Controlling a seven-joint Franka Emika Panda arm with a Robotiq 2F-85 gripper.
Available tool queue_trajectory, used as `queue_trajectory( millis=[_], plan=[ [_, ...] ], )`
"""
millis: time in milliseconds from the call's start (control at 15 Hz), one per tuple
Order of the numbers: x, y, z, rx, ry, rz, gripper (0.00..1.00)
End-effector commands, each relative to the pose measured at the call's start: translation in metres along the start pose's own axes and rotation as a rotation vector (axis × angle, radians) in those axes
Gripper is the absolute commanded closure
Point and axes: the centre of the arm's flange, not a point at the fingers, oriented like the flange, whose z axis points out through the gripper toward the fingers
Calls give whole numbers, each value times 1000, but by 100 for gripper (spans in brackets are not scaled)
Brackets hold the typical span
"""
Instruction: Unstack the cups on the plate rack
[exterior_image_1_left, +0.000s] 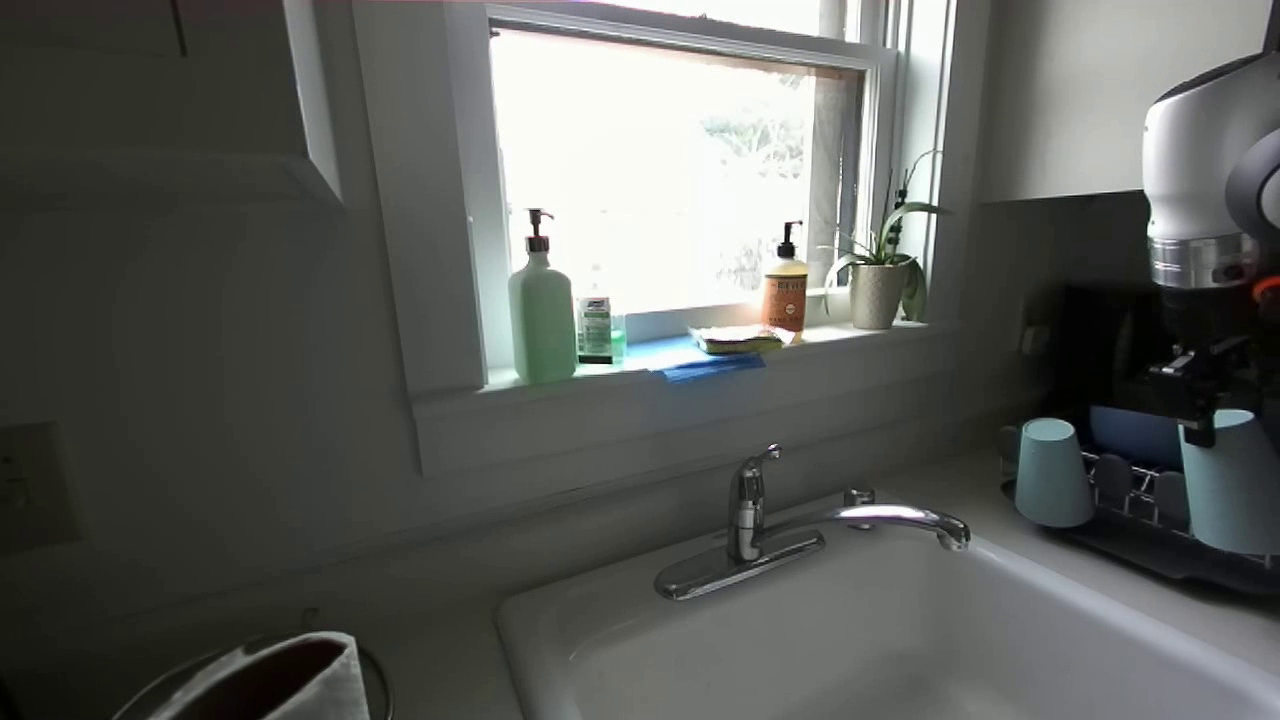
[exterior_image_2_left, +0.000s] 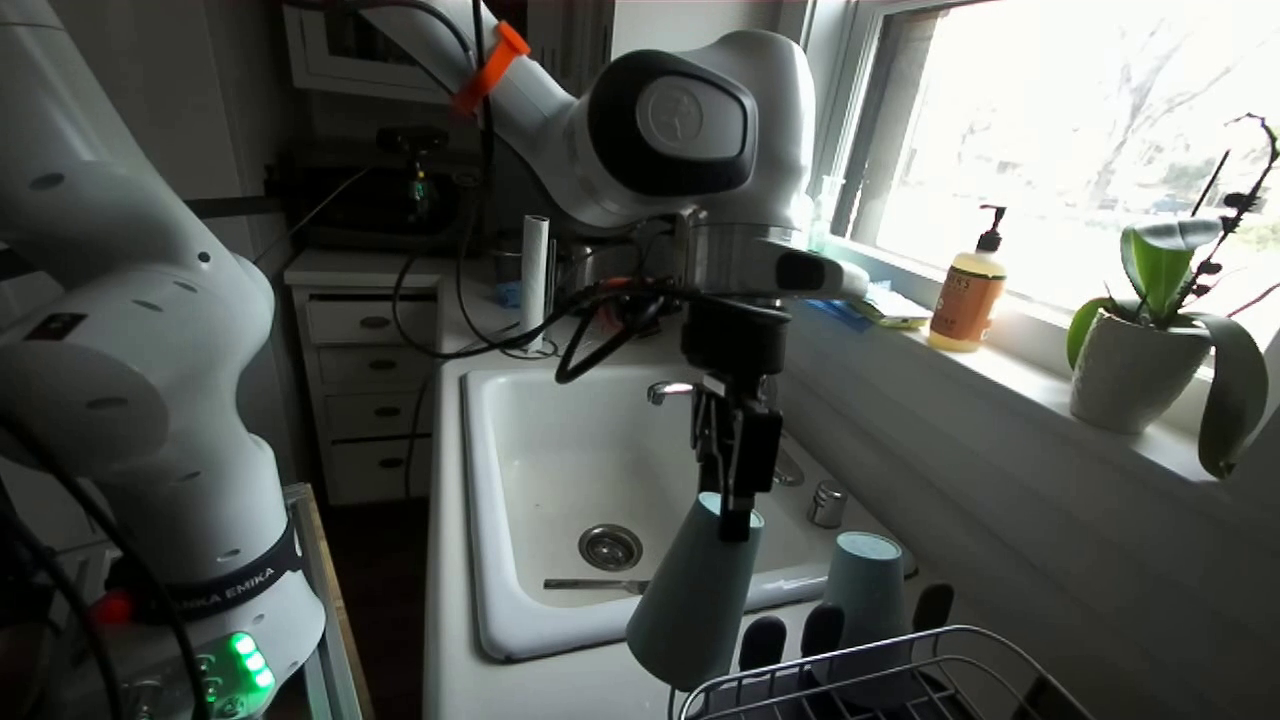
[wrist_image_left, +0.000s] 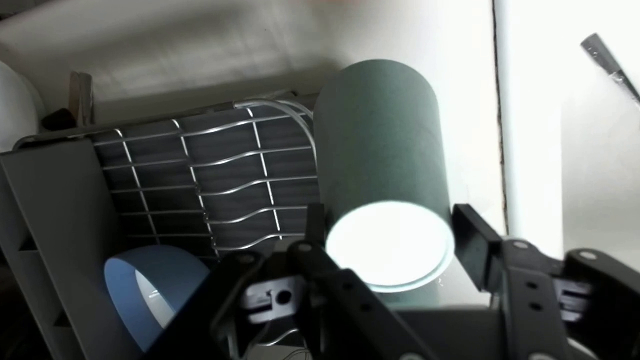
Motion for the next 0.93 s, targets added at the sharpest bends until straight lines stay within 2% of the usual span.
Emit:
queue_trajectory(
  millis=[0, 333, 400, 467, 533, 667, 867],
  plan=[
    [1, 0, 10, 19, 22, 30, 61],
    [-1, -2, 21, -11, 10, 13, 61],
    [-2, -2, 24, -13, 2, 10, 42],
    [-2, -2, 26, -16, -1, 9, 18],
    [-2, -1, 26, -17, -8, 6, 10],
    [-1, 1, 25, -20, -7, 3, 1],
    [-1, 4, 18, -14, 1, 2, 0]
  ],
)
